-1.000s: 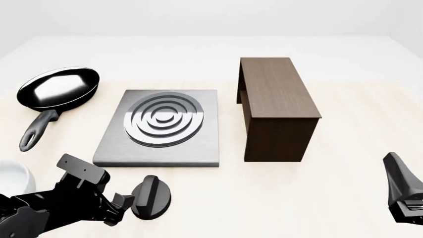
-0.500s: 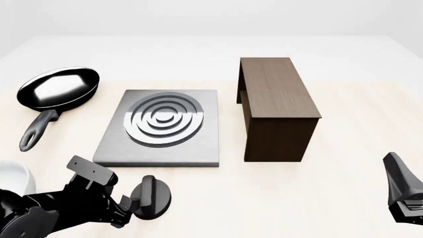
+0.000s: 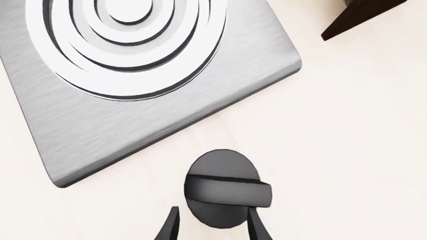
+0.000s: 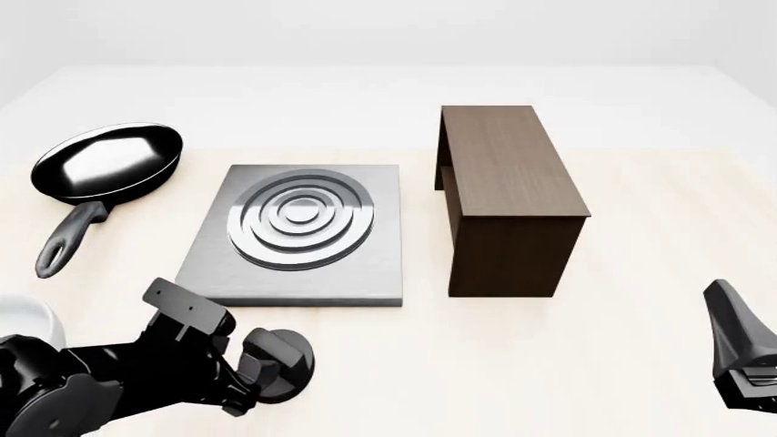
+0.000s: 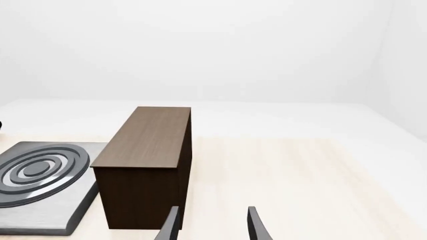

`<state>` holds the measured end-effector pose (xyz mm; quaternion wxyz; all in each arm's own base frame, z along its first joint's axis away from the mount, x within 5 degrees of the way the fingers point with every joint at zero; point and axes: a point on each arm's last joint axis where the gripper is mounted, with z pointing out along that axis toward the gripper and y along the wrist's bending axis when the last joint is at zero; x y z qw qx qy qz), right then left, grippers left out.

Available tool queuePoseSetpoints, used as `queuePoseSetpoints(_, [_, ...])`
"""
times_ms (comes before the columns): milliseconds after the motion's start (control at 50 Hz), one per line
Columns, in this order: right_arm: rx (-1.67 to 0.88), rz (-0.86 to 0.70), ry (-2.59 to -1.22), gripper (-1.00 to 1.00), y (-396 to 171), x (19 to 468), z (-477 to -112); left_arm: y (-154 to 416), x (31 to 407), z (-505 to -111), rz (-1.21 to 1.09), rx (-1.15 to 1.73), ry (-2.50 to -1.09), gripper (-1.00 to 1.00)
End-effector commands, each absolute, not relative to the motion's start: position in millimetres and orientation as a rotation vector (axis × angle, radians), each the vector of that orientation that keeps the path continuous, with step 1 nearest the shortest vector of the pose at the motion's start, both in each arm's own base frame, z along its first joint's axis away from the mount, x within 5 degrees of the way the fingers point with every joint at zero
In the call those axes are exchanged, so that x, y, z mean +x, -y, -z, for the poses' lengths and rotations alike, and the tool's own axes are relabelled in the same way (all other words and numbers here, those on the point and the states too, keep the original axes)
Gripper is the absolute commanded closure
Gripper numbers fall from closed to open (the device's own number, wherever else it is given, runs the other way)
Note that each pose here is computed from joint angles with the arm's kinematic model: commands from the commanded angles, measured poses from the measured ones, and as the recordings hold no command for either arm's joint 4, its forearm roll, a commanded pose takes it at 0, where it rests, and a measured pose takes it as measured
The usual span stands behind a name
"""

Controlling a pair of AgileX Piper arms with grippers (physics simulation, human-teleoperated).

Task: Turn on the stove.

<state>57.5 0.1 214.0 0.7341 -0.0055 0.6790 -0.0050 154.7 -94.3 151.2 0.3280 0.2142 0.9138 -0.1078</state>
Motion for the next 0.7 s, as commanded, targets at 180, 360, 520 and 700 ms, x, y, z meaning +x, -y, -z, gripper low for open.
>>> queuePoseSetpoints(180, [-0.012, 0.011, -1.493, -1.0, 0, 58, -214, 85, 145, -142, 0.262, 0.565, -2.397, -1.0])
queuePoseSetpoints(360, [-0.012, 0.011, -1.493, -1.0, 0, 58, -214, 67, 133, -143, 0.217, 0.534, -2.408, -1.0])
queuePoseSetpoints(520, [-0.012, 0.011, -1.493, -1.0, 0, 58, -214, 56, 132, -167, 0.188, 0.466, -2.378, -1.0])
queuePoseSetpoints(700, [-0.012, 0.011, -1.493, -1.0, 0, 58, -214, 36, 148, -189, 0.086, 0.355, -2.319, -1.0])
